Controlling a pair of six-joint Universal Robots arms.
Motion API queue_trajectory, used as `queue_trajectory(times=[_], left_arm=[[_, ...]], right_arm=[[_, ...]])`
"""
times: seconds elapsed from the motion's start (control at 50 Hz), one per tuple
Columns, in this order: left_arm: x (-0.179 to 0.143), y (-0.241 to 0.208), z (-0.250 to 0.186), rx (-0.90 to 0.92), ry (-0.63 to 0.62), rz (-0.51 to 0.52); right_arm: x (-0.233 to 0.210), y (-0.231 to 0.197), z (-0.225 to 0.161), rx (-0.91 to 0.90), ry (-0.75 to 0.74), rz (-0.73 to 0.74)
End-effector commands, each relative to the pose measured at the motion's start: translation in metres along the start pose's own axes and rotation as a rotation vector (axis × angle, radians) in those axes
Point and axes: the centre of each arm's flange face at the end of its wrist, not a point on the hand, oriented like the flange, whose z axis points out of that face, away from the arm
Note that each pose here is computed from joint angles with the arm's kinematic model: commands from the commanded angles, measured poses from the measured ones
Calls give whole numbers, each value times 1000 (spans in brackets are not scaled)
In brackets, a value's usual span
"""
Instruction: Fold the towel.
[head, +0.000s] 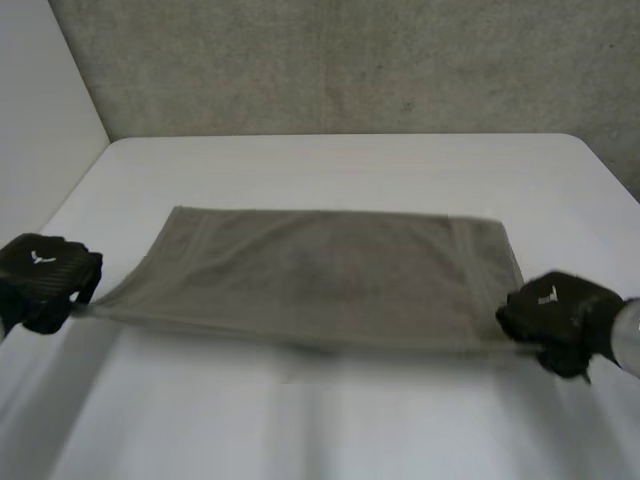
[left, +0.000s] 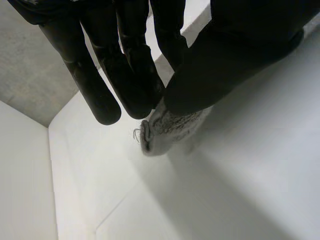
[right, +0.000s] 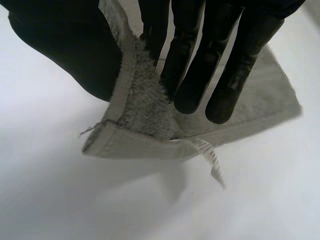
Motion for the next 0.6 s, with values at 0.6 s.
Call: queue_trajectory(times=[0.6], left_arm=[[9, -21, 179, 244, -30, 99]], right_arm=[[81, -22, 143, 167, 379, -57]])
